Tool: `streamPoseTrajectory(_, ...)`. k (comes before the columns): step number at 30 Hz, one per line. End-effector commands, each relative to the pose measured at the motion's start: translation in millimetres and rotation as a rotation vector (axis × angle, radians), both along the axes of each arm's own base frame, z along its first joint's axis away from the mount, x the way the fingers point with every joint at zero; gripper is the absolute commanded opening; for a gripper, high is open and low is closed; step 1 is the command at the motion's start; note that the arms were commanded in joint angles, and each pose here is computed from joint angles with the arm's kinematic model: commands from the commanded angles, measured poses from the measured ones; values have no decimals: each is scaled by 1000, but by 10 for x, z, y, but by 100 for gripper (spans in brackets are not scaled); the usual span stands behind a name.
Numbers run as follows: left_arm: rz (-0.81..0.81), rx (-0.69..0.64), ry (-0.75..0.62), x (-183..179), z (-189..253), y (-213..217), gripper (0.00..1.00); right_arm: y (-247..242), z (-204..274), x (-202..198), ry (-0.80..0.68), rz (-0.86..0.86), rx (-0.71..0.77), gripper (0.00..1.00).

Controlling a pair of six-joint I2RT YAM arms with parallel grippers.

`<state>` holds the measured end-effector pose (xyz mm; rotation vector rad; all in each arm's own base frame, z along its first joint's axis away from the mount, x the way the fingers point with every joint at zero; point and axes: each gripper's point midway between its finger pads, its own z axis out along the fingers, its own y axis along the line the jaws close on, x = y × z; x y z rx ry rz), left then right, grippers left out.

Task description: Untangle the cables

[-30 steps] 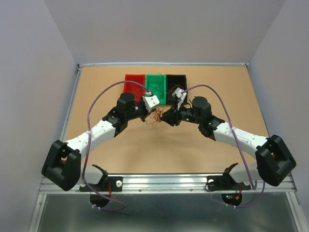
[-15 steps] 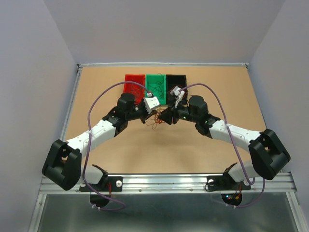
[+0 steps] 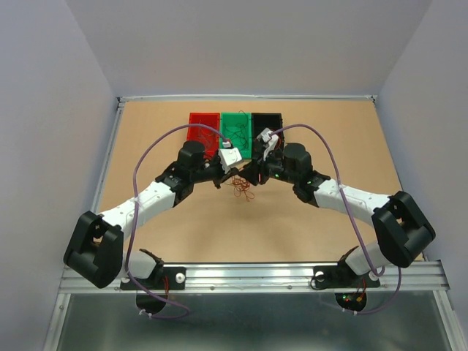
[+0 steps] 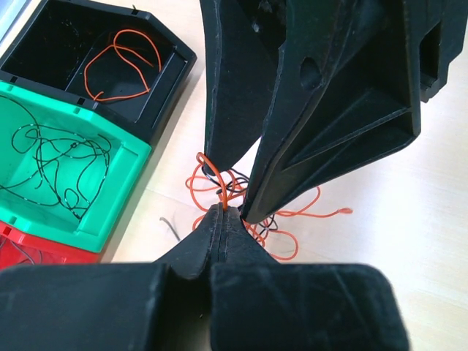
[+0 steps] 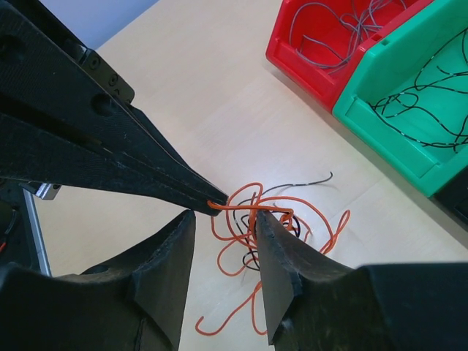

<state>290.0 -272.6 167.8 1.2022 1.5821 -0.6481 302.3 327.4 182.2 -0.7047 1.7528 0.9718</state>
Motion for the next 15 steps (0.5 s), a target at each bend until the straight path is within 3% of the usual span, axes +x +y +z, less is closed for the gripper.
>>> streamPoseTrajectory(1, -28, -63, -73, 17, 387, -76, 0, 61, 416, 210, -100, -55, 67, 45)
streamPoseTrajectory(15, 12, -49, -72, 97, 358, -52, 0, -150, 191, 119, -96, -75, -65, 52)
